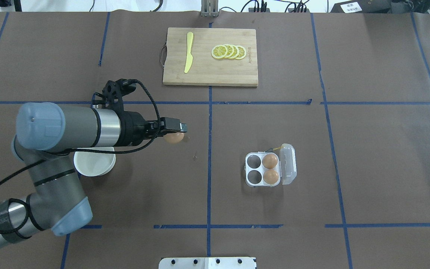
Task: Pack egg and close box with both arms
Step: 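Lower the held egg into the empty slot of the clear carton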
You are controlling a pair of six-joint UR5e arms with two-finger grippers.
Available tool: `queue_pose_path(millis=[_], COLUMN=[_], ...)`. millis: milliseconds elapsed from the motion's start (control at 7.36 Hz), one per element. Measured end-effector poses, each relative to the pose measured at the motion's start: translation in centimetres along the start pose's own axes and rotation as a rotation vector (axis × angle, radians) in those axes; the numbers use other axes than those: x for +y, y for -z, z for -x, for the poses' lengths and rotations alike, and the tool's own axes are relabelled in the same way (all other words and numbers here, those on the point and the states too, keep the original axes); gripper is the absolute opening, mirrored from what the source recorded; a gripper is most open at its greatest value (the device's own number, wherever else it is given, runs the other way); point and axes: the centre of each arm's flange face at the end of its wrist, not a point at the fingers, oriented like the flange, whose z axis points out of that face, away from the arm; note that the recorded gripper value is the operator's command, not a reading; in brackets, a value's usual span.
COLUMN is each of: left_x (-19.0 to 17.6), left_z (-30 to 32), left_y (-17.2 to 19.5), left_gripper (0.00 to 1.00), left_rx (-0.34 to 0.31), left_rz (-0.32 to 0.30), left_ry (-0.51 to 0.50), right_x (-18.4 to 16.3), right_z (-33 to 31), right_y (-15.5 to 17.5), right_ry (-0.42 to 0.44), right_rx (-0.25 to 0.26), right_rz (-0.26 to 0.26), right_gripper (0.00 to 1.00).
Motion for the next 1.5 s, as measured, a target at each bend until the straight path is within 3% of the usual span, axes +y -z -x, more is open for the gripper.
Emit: queue_pose_path(millis=[408,816,1495], left_x=[7.9,11.9,14.7], left_z=[-3.7,-5.0,-6.4], left_y=[-5.3,-10.0,-15.6], left_gripper=[0.52,0.52,0.52], left_rx=[0.144,0.222,0.214], left_rz=[-0.037,-0.075,-0.115], left_ry=[0.143,0.181,0.194], right_x=[0.0,0.1,0.3], right_z=[-0.1,-0.1,-0.3], right_y=[-0.1,-0.1,-0.3], right_ry=[-0.001,-0.003,-0.005], right_rx=[0.001,0.0,0.002], right_rz=[0.001,0.003,0.006], right_gripper=[1.0,1.0,1.0])
